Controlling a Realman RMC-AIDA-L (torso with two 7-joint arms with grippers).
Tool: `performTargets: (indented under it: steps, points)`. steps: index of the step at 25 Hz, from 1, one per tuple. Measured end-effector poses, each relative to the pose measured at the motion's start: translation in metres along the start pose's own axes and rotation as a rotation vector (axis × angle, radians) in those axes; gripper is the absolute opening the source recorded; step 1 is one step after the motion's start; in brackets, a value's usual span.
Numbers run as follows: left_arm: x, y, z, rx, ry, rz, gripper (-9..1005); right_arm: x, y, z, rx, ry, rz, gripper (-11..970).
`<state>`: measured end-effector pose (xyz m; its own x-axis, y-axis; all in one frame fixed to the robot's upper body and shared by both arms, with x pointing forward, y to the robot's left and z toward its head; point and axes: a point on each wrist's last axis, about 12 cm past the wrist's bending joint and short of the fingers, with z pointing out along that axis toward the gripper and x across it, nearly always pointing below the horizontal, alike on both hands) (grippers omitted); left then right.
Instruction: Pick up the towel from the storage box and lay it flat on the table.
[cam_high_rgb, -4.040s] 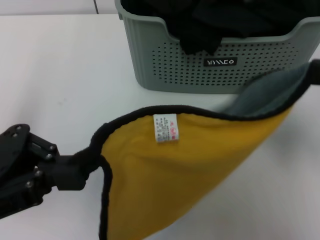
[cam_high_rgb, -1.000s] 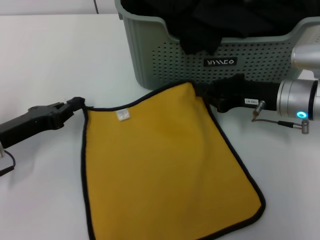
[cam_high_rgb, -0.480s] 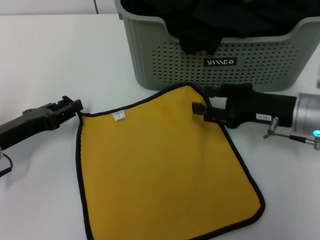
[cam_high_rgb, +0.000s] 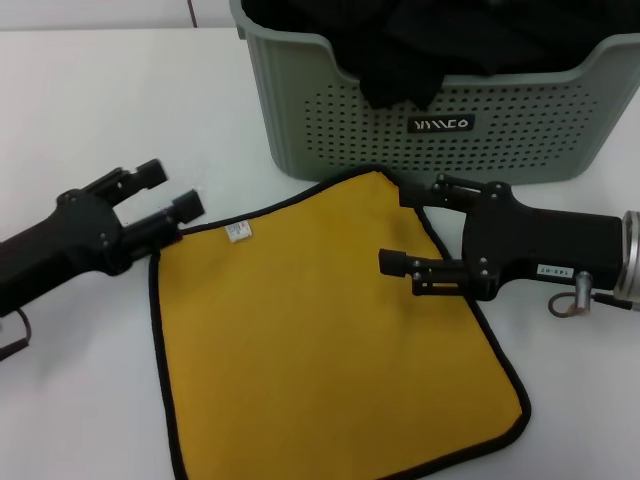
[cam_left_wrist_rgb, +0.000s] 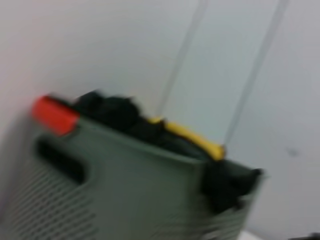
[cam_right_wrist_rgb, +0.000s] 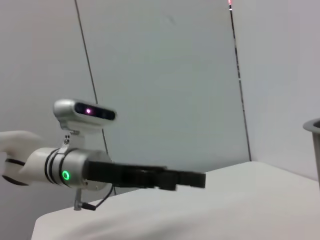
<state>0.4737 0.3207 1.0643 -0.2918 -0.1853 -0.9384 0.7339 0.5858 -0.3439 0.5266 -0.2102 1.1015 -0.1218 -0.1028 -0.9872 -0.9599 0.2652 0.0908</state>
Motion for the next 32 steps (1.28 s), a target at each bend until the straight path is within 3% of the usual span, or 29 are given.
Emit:
performTargets:
  steps: [2,3,7,15,32]
  points:
    - [-0.002,-0.008,0.003,0.065,-0.023,0.046,751,0.000,0.002,0.000,-0.012,0.002,-0.010,827]
    - [-0.001,-0.018,0.009,0.157,-0.012,0.091,767,0.000,0.003,0.000,-0.024,0.001,-0.018,826]
    - [0.005,-0.029,0.020,0.274,0.032,0.144,796,-0.002,0.009,-0.003,-0.089,-0.009,-0.039,820]
    - [0.006,-0.046,0.038,0.462,0.059,0.216,790,-0.008,0.022,-0.031,-0.225,-0.062,-0.046,814]
    - [0.006,-0.051,0.040,0.524,0.053,0.191,787,-0.005,0.030,-0.029,-0.326,-0.055,-0.027,811]
